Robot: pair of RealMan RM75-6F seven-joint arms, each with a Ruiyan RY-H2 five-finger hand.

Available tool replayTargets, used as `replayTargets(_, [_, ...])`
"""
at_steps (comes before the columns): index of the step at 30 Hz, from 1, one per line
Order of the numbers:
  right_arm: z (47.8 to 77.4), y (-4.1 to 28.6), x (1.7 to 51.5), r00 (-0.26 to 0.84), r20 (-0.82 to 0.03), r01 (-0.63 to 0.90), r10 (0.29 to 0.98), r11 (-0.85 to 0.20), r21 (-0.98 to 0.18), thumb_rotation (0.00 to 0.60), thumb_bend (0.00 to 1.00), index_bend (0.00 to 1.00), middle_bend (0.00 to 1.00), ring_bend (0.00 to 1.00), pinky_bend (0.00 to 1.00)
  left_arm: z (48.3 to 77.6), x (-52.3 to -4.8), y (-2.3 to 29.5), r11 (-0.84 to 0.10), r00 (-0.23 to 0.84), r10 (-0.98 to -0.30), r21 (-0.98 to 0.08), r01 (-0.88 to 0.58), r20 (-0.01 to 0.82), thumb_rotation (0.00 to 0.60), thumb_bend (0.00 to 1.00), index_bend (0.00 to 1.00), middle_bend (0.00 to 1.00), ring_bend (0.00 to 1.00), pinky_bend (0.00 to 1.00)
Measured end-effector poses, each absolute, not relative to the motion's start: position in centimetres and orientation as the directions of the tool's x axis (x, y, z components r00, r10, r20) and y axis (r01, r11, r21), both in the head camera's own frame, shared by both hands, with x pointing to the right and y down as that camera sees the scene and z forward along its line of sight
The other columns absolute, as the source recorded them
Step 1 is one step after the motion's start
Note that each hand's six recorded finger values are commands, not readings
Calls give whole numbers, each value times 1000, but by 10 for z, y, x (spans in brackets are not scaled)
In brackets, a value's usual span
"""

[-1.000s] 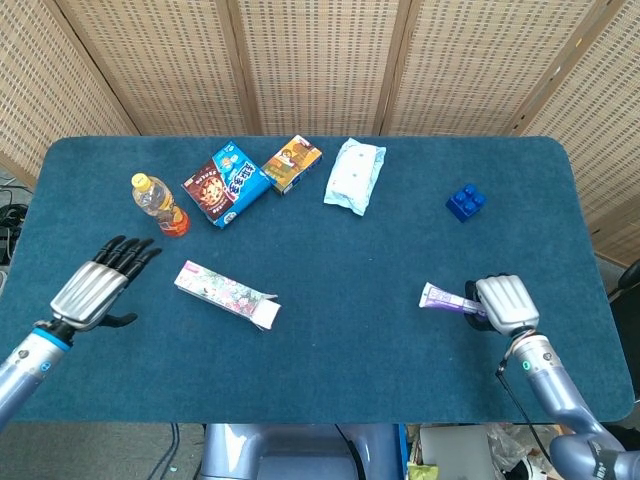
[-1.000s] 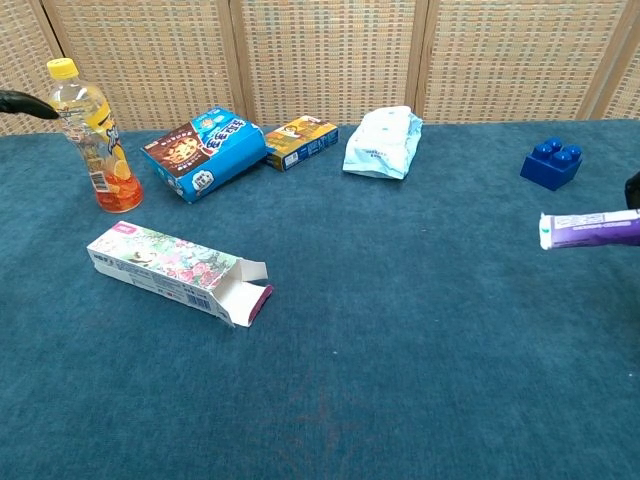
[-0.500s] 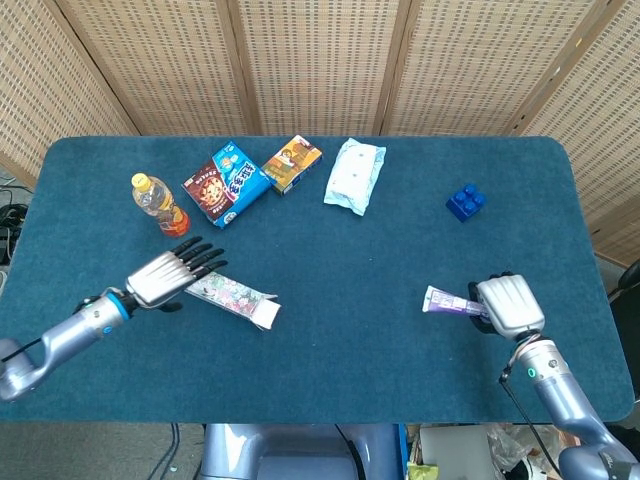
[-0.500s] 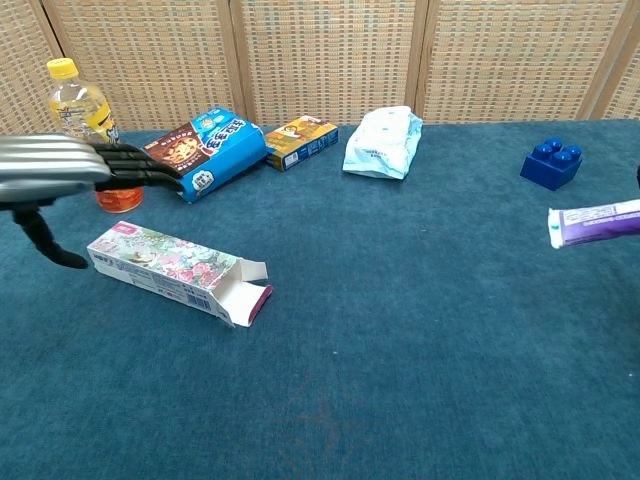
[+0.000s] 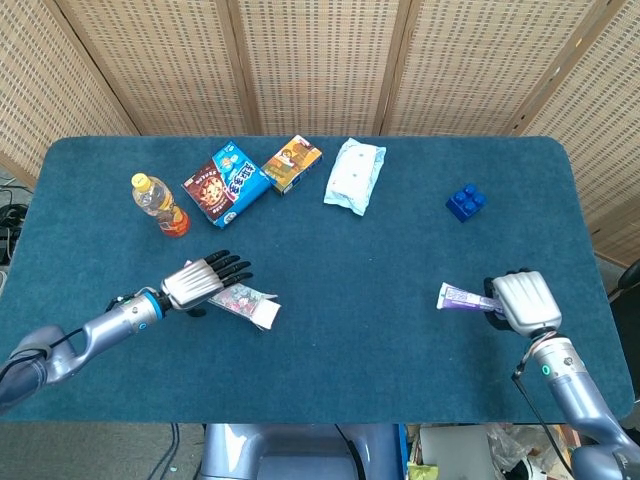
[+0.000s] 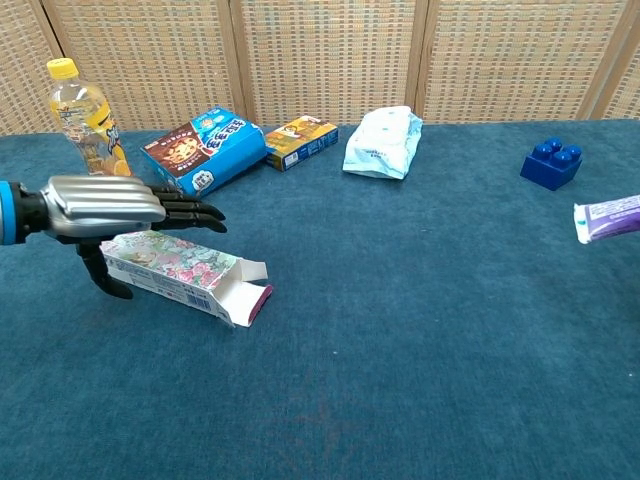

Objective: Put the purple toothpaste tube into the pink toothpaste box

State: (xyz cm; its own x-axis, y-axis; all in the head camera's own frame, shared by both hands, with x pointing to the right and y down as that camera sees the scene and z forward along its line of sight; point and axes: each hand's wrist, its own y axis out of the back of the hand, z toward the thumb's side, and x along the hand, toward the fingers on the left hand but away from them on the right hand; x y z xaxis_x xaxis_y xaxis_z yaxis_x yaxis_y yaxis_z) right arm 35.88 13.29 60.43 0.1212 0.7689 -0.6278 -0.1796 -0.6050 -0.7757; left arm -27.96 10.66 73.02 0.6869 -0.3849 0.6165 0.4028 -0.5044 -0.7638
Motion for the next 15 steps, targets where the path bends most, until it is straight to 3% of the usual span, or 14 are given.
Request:
replayTargets(1, [603,133,359,122,-627,-181,769,-604,-776,600,603,638,635,489,394,732,-278,106,-510,687,-385,-762,398,616,600,206,137,146,153,227])
replayTargets(5, [599,132,359,126,-626,-184,770,-602,-777,600,605,638,635,489,394,737,-271,106,-542,686,-394,-758,364,611,600,267,450,425,389,381])
replayTargets(7, [597,131,358,130,-626,-187,769,-601,-777,600,610,638,635,489,394,738,-267,105,-549,689,-400,-760,348,605,600,295,543,501,459,437])
replayTargets(15, [581,122,353,158,-617,-186,771,-590,-786,600,716,642,641,489,394,724,-255,93,-567,717,-466,-797,207,518,600,308,607,554,508,485])
